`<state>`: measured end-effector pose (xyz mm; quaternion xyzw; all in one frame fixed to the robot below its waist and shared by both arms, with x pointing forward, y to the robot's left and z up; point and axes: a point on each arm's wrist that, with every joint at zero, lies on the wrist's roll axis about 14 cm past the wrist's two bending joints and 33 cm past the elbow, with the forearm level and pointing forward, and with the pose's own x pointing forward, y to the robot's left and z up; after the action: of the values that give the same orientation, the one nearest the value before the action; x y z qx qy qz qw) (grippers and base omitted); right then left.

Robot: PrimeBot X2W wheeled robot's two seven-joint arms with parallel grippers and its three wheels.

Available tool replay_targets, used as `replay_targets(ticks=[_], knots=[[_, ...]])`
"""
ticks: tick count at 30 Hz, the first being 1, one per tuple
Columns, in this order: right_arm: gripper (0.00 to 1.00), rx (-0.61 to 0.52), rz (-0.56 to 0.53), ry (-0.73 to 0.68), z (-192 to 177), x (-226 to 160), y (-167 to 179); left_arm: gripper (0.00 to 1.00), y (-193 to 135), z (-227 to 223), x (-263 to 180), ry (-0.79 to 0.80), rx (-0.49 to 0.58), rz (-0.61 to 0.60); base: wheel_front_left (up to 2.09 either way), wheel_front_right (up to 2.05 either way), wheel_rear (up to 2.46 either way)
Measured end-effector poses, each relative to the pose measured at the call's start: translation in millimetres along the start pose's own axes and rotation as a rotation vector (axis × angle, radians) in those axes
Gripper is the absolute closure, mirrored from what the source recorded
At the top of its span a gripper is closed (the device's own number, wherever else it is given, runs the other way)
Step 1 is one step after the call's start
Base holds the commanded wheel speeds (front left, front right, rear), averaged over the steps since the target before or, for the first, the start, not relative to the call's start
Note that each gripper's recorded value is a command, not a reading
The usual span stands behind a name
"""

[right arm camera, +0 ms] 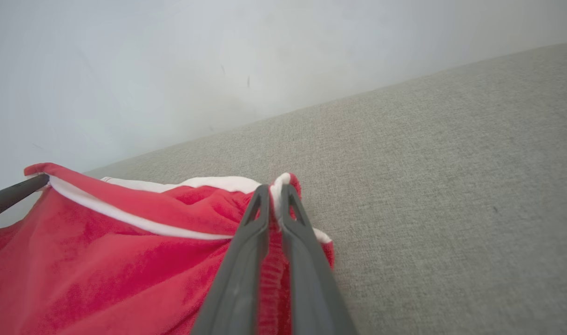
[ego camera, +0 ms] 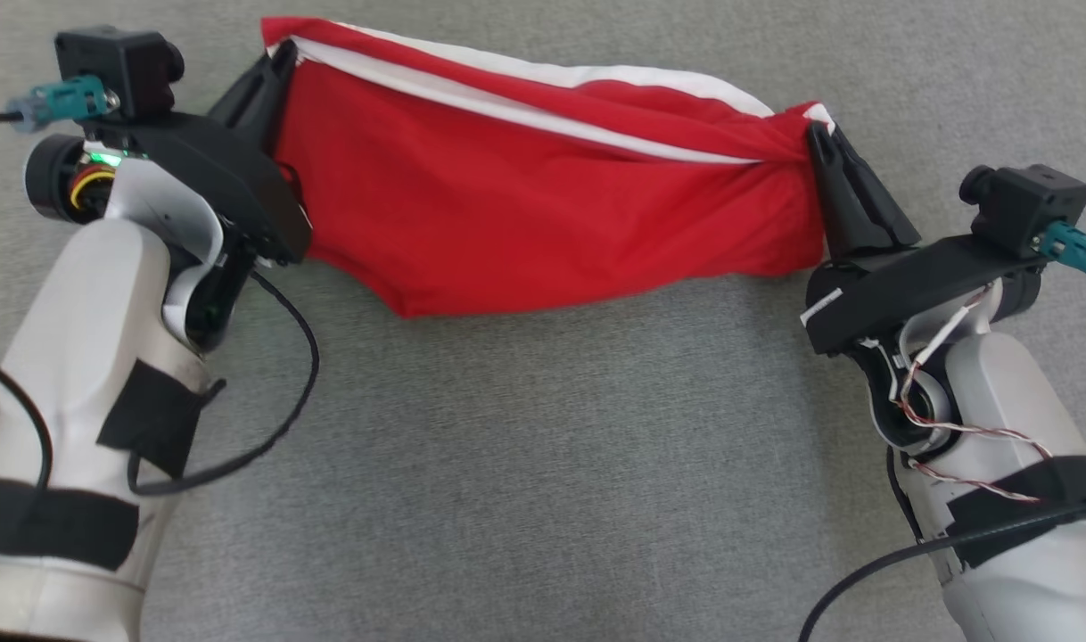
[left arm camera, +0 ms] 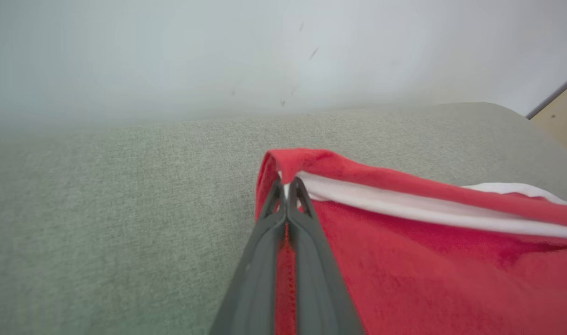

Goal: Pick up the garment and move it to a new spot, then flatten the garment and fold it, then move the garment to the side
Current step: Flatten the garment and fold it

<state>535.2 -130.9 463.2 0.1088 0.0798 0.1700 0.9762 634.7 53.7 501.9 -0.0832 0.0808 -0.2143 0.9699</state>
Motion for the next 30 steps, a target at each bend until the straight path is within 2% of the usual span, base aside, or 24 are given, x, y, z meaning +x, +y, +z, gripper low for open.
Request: replay_targets(ticks=[6, 7, 8, 9, 10, 11, 12, 13, 14, 21, 30], knots=[[1.00, -0.033, -0.018, -0.002, -4, 2, -9, 1.00, 6, -17, 20, 0.028, 0.000, 0.023, 0.00, 0.00, 0.00], [0.92, -0.029, -0.018, -0.006, -4, 3, -9, 1.00, 8, -20, 21, 0.031, -0.001, 0.032, 0.00, 0.00, 0.00], [0.92, -0.026, -0.016, -0.013, -3, 3, -8, 1.00, 10, -23, 22, 0.040, -0.003, 0.040, 0.00, 0.00, 0.00], [0.13, -0.027, -0.015, -0.016, -3, 3, -8, 1.00, 11, -25, 22, 0.043, -0.007, 0.045, 0.00, 0.00, 0.00], [0.00, -0.024, -0.016, -0.018, -3, 2, -8, 1.00, 12, -27, 22, 0.046, -0.014, 0.050, 0.00, 0.00, 0.00], [0.00, -0.019, -0.016, -0.025, -2, 1, -8, 1.00, 13, -29, 22, 0.055, -0.020, 0.056, 0.00, 0.00, 0.00], [0.00, -0.024, -0.015, -0.033, 0, 1, -9, 0.62, 13, -30, 21, 0.053, -0.026, 0.060, 0.00, 0.00, 0.00], [0.00, -0.030, -0.016, -0.040, 2, 0, -10, 0.15, 13, -27, 21, 0.039, -0.027, 0.062, 0.00, 0.00, 0.00], [0.00, -0.033, -0.015, -0.043, 3, -2, -10, 0.00, 13, -25, 20, 0.030, -0.026, 0.062, 0.00, 0.00, 0.00], [0.00, -0.061, -0.007, -0.086, 5, -26, -4, 0.00, 19, 6, 5, -0.114, 0.057, 0.102, 0.00, 0.00, 0.00], [0.00, -0.145, -0.038, -0.177, 21, -61, 0, 0.00, 24, 36, -44, -0.307, 0.138, 0.180, 0.00, 0.00, 0.00]])
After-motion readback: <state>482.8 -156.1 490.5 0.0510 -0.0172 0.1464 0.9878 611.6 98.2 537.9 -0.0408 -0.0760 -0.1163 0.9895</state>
